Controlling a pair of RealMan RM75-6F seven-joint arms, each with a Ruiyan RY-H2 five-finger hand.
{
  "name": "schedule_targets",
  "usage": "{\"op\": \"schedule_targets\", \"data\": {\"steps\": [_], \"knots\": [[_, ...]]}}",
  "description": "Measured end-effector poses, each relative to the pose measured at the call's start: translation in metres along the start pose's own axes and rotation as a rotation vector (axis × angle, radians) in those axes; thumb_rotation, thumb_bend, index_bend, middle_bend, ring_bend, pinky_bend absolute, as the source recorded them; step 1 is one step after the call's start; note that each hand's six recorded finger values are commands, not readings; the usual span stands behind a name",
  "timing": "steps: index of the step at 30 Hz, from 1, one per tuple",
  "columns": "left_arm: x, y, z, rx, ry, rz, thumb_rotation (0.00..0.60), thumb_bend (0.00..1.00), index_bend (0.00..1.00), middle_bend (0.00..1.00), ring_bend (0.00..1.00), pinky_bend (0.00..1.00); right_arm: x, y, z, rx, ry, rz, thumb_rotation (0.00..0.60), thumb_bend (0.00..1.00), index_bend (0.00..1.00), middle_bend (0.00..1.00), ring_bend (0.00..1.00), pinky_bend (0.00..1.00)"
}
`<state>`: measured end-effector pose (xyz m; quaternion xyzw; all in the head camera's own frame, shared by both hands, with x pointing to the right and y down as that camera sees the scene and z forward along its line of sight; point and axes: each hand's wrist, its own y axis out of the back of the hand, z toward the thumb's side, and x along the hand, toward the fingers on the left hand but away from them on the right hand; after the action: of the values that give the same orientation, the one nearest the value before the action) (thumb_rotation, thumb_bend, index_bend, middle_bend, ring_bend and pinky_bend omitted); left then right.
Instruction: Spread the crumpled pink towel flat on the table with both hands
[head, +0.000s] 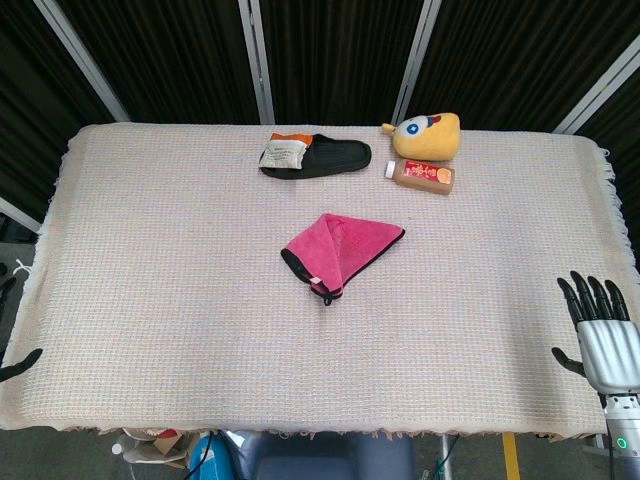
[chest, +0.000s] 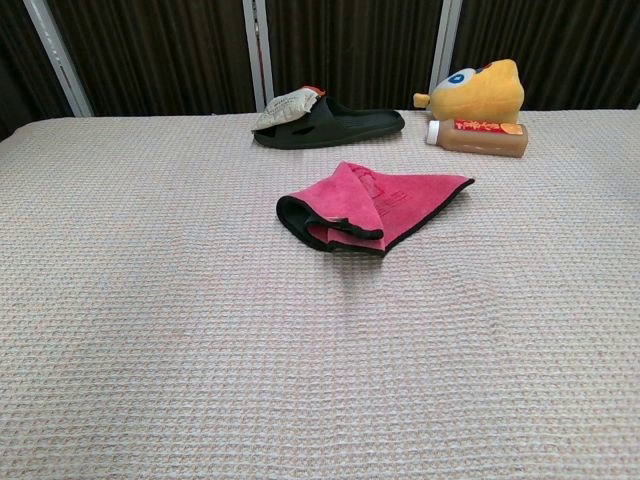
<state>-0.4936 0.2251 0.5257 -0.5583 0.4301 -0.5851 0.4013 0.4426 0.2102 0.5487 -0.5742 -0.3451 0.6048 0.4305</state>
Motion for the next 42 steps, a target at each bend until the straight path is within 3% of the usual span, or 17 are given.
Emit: {"op": "schedule_targets", "data": {"steps": [16, 22, 27, 33, 42], "knots": [[-0.003, 0.001, -0.007, 0.018, 0.021, -0.004, 0.600, 0.00, 0.00, 0.00, 0.00, 0.00, -0.003, -0.003, 0.009, -0.014, 0.021, -0.016, 0.600, 0.15, 0.00, 0.00, 0.00, 0.01], [-0.004, 0.002, -0.009, 0.027, 0.027, 0.001, 0.600, 0.00, 0.00, 0.00, 0.00, 0.00, -0.008, -0.001, 0.019, -0.036, 0.081, -0.041, 0.600, 0.15, 0.18, 0.07, 0.02, 0.08], [-0.003, -0.001, -0.009, 0.038, 0.031, -0.006, 0.600, 0.00, 0.00, 0.00, 0.00, 0.00, -0.018, 0.001, 0.028, -0.129, 0.149, -0.059, 0.600, 0.15, 0.34, 0.15, 0.08, 0.12], [-0.002, -0.003, -0.007, 0.058, 0.027, -0.002, 0.600, 0.00, 0.00, 0.00, 0.00, 0.00, -0.047, -0.008, 0.060, -0.268, 0.278, -0.042, 0.600, 0.15, 0.37, 0.17, 0.09, 0.13], [-0.001, -0.009, -0.005, 0.076, 0.024, -0.005, 0.600, 0.00, 0.00, 0.00, 0.00, 0.00, -0.077, -0.037, 0.143, -0.354, 0.444, 0.050, 0.600, 0.15, 0.38, 0.17, 0.09, 0.13]]}}
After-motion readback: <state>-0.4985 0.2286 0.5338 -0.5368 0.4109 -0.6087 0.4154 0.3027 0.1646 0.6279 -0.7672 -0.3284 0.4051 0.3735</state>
